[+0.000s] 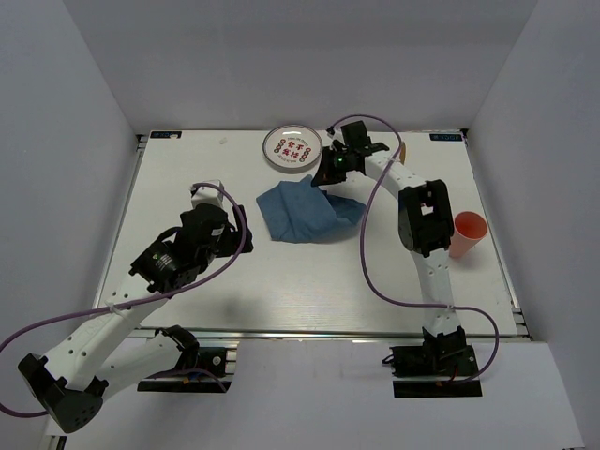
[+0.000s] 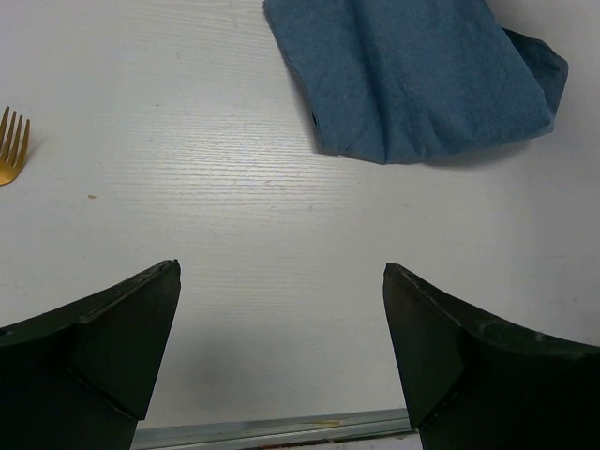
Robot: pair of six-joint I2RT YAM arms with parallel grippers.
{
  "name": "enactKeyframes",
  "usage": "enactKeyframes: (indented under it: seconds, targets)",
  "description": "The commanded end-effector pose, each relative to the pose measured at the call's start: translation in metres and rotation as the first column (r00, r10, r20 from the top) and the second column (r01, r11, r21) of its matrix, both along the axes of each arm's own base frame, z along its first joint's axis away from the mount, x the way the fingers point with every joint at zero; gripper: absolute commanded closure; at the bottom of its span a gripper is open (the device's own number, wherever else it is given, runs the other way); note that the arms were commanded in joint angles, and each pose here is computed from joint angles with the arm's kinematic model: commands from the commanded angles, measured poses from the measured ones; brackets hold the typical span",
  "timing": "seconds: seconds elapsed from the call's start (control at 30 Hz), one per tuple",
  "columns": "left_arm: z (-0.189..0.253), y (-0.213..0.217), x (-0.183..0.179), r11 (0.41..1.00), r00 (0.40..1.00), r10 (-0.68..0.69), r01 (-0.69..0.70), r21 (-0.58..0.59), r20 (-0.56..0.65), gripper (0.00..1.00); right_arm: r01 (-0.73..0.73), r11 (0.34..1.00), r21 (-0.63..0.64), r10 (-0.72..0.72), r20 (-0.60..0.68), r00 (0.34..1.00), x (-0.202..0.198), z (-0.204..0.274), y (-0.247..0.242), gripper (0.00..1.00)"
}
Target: Set the dinner table for one person
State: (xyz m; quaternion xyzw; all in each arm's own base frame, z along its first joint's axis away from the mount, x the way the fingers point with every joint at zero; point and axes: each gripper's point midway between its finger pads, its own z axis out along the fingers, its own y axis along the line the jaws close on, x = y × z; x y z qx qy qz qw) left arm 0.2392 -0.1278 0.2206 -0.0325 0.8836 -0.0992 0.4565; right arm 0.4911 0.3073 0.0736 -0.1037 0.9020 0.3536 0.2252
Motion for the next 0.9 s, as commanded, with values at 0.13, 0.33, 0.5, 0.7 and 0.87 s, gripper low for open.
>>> enactKeyframes:
  seconds: [0.13, 0.33, 0.5, 0.7, 0.87]
  targets:
    - [0.009, 0.004, 0.001, 0.999, 0.999, 0.027, -0.027, -0.019, 0.027, 0.02, -0.187, 0.958, 0.218, 0.115, 0.308, 0.945, -0.019, 0.151, 0.023, 1.00]
    - [0.020, 0.024, -0.001, 0.987, 0.986, 0.156, -0.152, -0.052, 0.064, 0.02, -0.409, 0.864, 0.294, 0.265, 0.425, 0.865, -0.110, 0.205, 0.031, 1.00]
    - [0.026, 0.038, -0.006, 0.975, 0.972, 0.217, -0.211, -0.070, 0.088, 0.02, -0.585, 0.739, 0.335, 0.440, 0.418, 0.795, -0.232, 0.158, 0.016, 1.00]
    - [0.029, 0.044, -0.008, 0.964, 0.961, 0.256, -0.247, -0.098, 0.101, 0.02, -0.548, 0.765, 0.337, 0.455, 0.319, 0.831, -0.338, 0.081, -0.023, 0.52]
    - [0.018, 0.042, -0.005, 0.946, 0.949, 0.311, -0.303, -0.119, 0.056, 0.02, -0.369, 0.886, 0.280, 0.292, 0.283, 0.914, -0.364, 0.050, -0.063, 0.11]
